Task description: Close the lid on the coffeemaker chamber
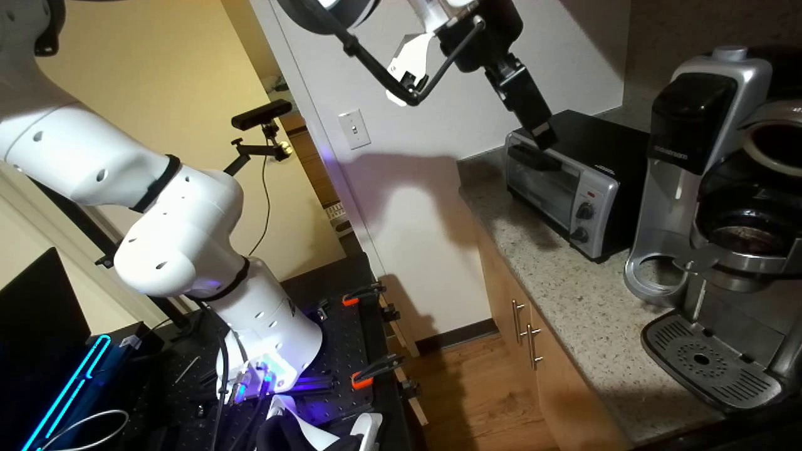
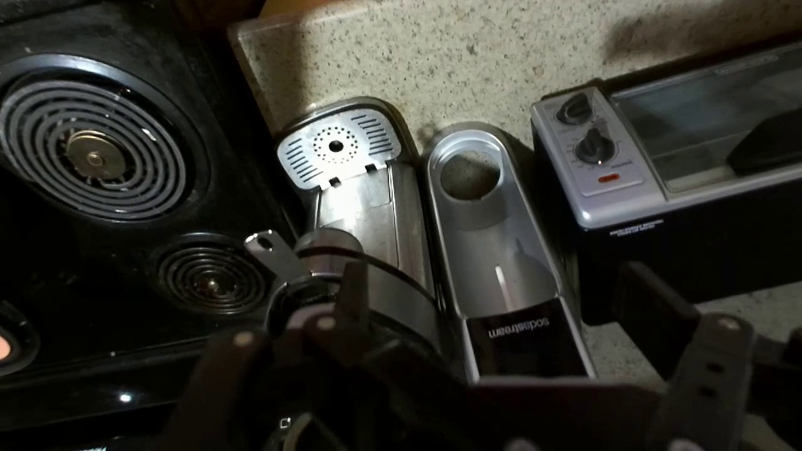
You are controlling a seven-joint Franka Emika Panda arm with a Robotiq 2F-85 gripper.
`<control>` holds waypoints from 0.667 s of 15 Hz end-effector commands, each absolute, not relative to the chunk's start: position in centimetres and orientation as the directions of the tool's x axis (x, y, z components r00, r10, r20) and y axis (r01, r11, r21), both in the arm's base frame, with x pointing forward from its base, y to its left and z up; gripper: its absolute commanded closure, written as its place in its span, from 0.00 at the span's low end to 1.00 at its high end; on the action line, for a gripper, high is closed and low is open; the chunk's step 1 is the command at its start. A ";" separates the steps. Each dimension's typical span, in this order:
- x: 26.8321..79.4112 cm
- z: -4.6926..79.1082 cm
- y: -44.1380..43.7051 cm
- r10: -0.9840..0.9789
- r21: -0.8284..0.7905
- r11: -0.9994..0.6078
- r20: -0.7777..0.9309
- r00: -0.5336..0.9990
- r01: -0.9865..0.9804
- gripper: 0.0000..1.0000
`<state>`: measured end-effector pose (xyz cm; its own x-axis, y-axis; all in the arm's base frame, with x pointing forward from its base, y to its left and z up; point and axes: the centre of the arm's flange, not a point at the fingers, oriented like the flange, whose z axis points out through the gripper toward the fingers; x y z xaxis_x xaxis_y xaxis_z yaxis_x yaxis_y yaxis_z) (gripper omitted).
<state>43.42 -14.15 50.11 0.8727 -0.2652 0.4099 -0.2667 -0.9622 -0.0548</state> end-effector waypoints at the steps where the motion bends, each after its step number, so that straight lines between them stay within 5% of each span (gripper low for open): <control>1: 45.6 52.3 -15.4 -0.288 -0.100 -0.957 0.468 0.836 -0.273 0.00; 10: 49.9 56.4 -18.2 -0.354 -0.166 -0.935 0.514 0.782 -0.314 0.00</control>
<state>47.44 -16.93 55.42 0.7844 -0.3585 0.5061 -0.3265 -0.9325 -0.1545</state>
